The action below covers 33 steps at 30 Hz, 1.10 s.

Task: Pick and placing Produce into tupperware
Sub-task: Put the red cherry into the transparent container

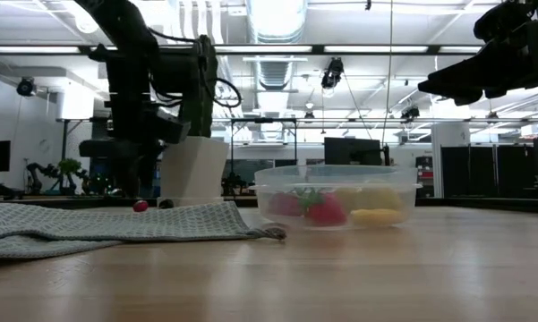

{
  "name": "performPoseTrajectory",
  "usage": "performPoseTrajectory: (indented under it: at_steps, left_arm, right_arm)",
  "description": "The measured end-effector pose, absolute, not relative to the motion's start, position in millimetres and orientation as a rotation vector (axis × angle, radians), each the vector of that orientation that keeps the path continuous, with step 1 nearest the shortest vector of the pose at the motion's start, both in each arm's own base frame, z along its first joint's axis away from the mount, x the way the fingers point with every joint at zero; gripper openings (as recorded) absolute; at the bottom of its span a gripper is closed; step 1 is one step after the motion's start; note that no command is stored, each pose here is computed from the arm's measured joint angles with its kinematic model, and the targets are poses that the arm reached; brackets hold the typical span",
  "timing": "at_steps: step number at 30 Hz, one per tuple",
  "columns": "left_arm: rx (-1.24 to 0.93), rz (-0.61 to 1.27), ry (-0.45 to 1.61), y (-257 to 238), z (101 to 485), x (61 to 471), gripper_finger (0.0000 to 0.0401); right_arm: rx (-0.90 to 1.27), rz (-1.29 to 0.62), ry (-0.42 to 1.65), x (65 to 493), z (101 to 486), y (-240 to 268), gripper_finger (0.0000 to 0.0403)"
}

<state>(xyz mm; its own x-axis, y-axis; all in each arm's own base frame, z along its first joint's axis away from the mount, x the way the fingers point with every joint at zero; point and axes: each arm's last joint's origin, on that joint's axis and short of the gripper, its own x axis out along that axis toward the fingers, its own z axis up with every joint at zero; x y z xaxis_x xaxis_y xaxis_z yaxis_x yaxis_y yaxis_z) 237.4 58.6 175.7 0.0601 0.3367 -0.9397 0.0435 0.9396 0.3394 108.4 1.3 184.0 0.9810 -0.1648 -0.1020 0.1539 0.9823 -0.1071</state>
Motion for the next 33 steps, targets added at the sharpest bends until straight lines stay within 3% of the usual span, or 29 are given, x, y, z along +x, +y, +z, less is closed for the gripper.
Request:
performPoseTrajectory:
  at_steps: [15,33]
  left_arm:
    - [0.3,0.114,1.553,73,156,243,0.021]
    - [0.277,0.117,1.583,75,148,245,0.021]
  right_arm:
    - [-0.104,-0.167,0.116,108,184,1,0.0194]
    - [-0.105,-0.182,0.117,108,184,1,0.0194]
